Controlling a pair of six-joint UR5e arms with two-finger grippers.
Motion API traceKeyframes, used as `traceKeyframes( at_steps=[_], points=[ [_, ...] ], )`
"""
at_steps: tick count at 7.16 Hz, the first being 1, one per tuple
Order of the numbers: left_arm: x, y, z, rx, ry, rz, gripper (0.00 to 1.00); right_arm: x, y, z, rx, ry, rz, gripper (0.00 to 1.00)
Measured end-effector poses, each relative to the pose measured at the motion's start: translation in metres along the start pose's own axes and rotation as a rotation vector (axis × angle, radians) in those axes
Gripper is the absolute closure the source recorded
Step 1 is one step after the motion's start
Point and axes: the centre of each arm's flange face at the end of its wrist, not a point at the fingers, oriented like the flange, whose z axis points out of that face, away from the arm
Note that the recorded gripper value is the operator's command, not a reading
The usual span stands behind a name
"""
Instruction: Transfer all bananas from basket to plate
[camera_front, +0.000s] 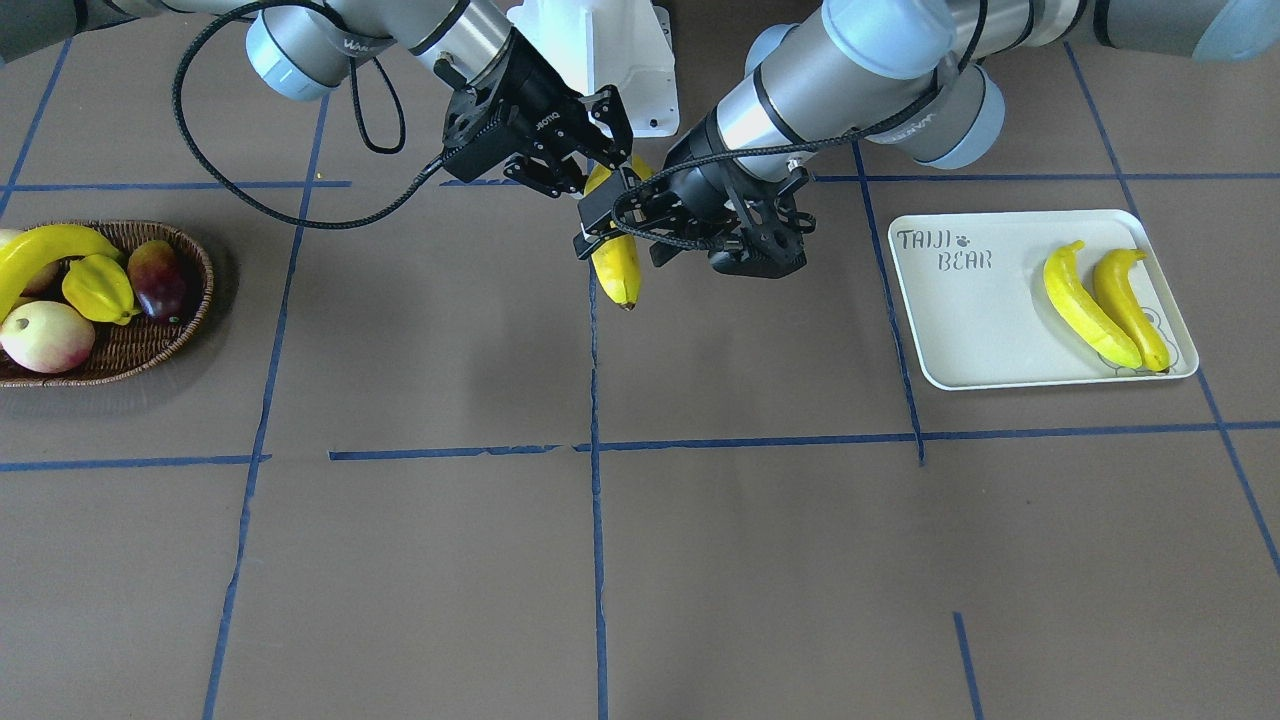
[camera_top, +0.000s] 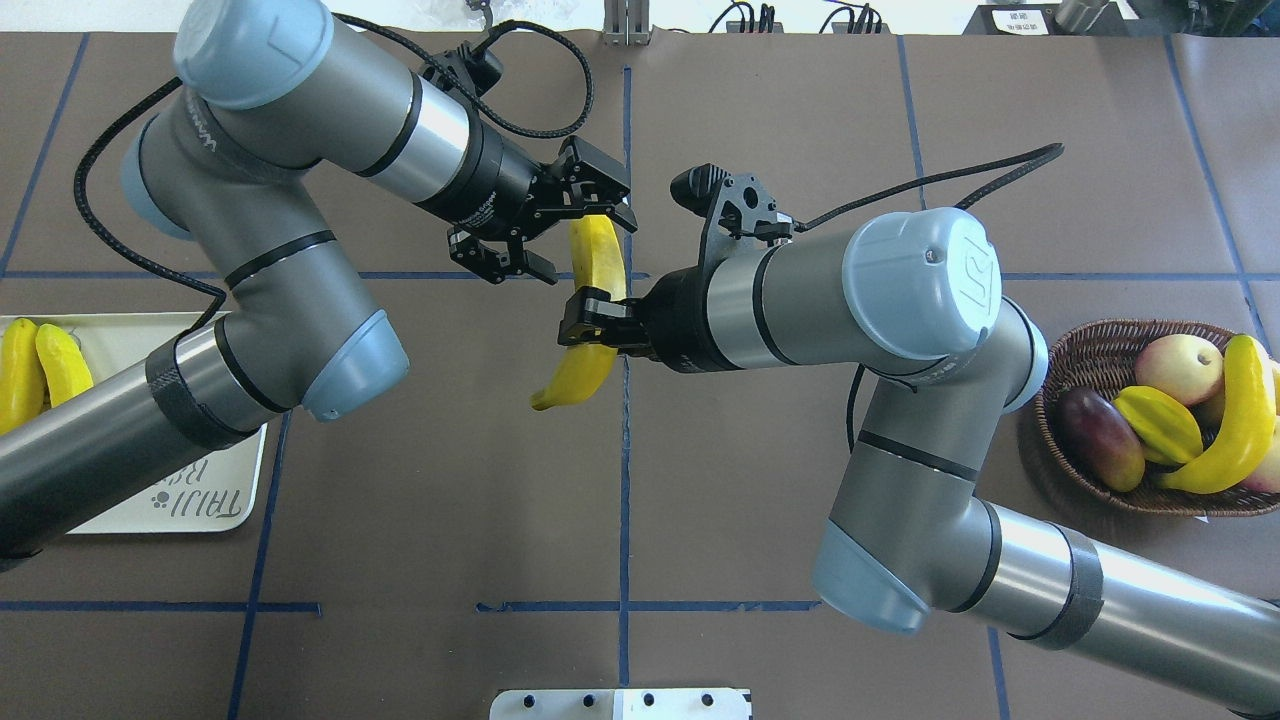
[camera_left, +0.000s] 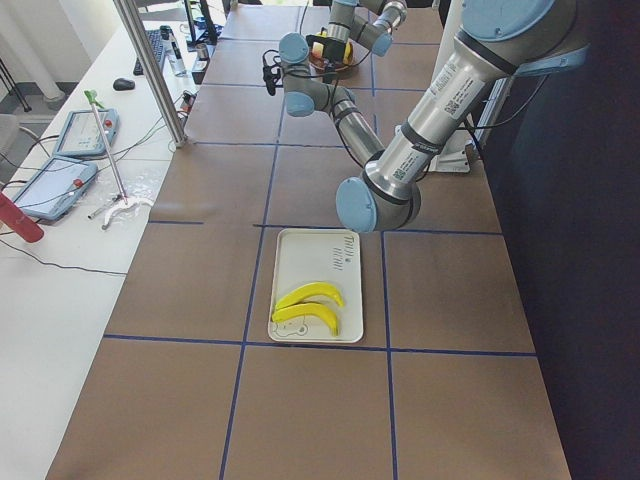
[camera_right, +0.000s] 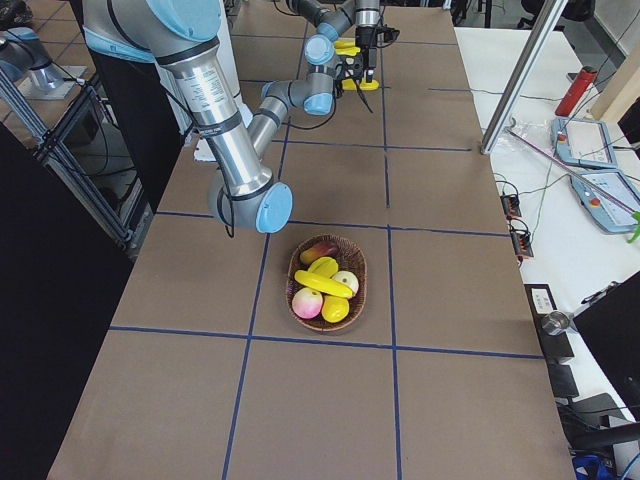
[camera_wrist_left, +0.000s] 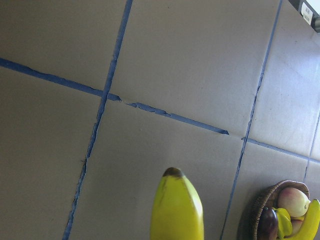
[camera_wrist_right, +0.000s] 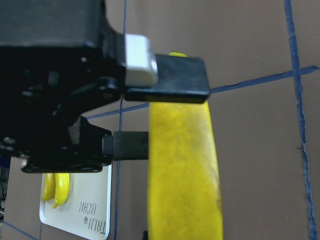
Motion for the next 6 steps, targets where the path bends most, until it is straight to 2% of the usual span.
traceKeyframes(
  at_steps=[1,2,3,4,5,6],
  points=[
    [-0.0009,0.0029,0.0047,-0.007,-0.004,-0.003,0.47,-0.0010,0.0001,-0.0002,0.001,-0.002,0.001,0.96],
    [-0.0013,0.0049,0.0071,-0.011,-0.006,-0.006,0.57,-0.0011,0.0001,-0.0003,0.001,-0.002,0.001,0.96],
    [-0.0014,0.0057,0.0080,-0.013,-0.006,-0.009,0.71,-0.0012,0.0000,-0.0002,0.002,-0.002,0.001,0.96],
    [-0.0015,0.0060,0.0080,-0.013,-0.006,-0.009,0.93,-0.0011,0.0001,-0.0001,0.002,-0.002,0.002,0.91],
    [-0.0020,0.0062,0.0080,-0.014,-0.005,-0.008,1.00,-0.0011,0.0002,0.0001,0.002,-0.001,0.003,0.41],
    [-0.0024,0.0065,0.0075,-0.015,0.000,-0.004,1.00,-0.0008,-0.0001,0.0003,0.003,0.000,0.004,0.00]
  ],
)
